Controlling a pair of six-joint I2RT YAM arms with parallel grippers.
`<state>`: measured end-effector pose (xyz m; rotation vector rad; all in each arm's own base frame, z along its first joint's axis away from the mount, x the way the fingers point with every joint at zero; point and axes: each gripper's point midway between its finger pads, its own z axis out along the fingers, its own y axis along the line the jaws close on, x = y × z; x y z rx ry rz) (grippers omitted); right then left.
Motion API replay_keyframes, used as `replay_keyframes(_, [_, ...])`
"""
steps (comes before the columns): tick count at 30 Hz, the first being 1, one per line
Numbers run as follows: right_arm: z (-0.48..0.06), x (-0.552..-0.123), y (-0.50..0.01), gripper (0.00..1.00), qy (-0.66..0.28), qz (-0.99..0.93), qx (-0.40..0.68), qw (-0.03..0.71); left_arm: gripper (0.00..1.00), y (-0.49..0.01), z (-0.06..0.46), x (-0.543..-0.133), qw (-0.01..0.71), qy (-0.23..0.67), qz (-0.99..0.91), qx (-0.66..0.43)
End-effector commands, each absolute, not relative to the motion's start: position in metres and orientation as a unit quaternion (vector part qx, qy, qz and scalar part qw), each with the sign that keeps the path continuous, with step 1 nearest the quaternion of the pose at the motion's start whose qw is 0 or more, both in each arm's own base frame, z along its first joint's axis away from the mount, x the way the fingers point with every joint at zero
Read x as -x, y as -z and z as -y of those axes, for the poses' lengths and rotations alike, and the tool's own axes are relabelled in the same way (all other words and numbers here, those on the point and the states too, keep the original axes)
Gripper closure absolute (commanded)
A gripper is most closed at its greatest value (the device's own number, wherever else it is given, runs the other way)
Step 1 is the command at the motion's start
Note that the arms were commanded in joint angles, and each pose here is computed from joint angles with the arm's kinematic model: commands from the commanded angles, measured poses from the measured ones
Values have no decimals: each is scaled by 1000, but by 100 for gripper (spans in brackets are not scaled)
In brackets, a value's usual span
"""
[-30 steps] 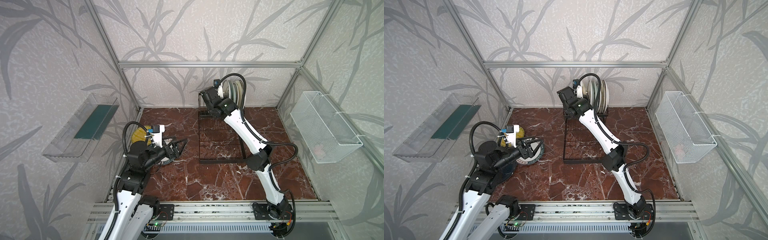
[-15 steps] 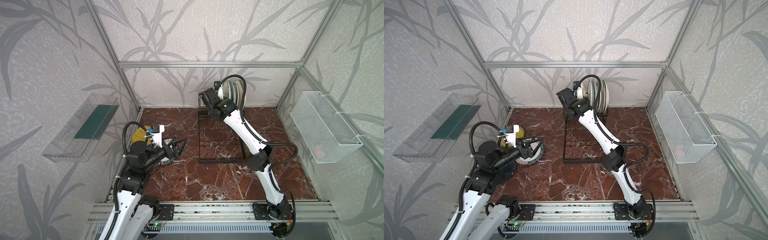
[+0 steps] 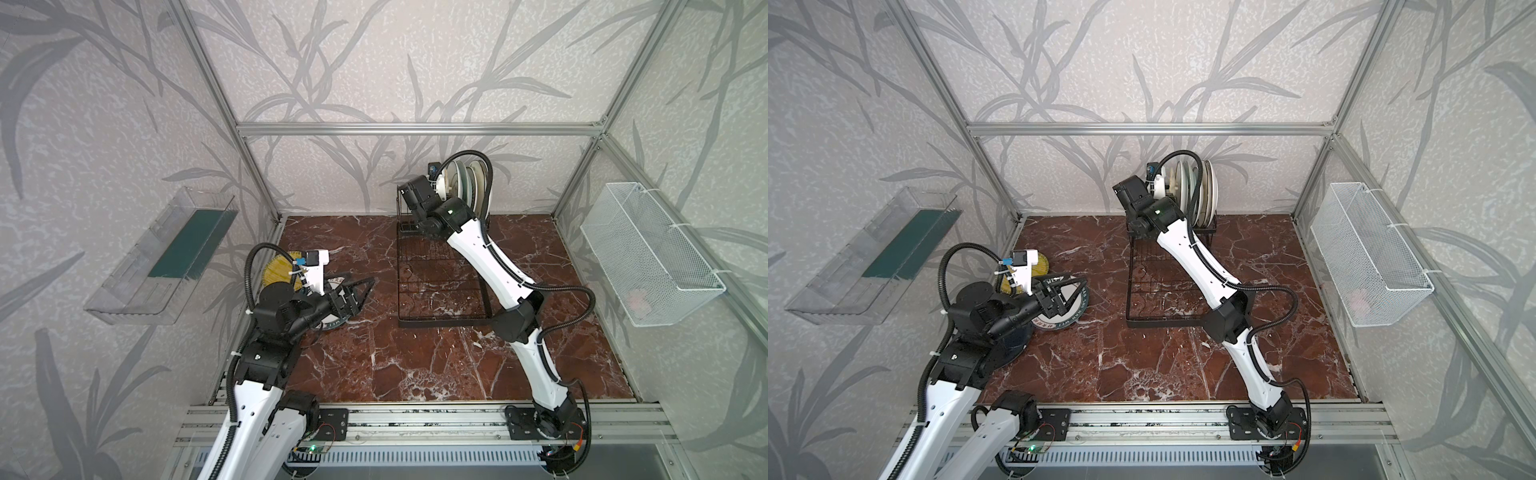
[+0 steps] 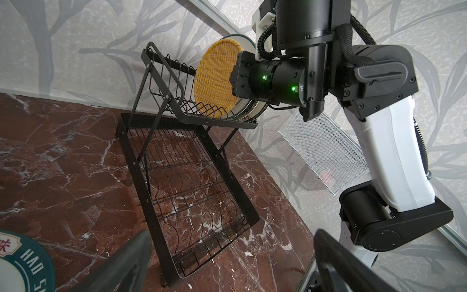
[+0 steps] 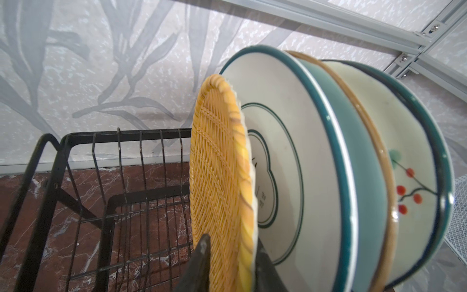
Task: Load plates into a dish rack
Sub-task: Place the plate on the dish rack.
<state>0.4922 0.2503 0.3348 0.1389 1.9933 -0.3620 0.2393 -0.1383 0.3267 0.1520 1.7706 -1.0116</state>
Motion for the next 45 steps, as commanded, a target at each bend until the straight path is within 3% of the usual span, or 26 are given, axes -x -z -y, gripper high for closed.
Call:
replay_keyframes(1, [-244, -489, -354, 67, 141, -827, -68, 540, 1, -329, 139, -237, 527, 427, -732, -72])
replay_keyframes(13, [-249, -480, -385, 46, 123, -814, -54, 565, 1, -329, 139, -238, 526, 427, -732, -70])
replay_keyframes(22, [-255, -470, -407, 43, 106, -807, -34, 579, 0, -328, 138, -238, 526, 424, -734, -68])
replay_keyframes(32, [-270, -437, -440, 32, 60, -804, 18, 591, 1, -321, 133, -244, 519, 414, -746, -56])
replay_keyframes(40, [-272, -404, -438, 0, 2, -823, 67, 564, 1, -304, 123, -263, 497, 413, -762, -25])
replay_keyframes(45, [-272, -380, -422, 1, -14, -835, 115, 537, 1, -289, 120, -270, 480, 399, -781, -16])
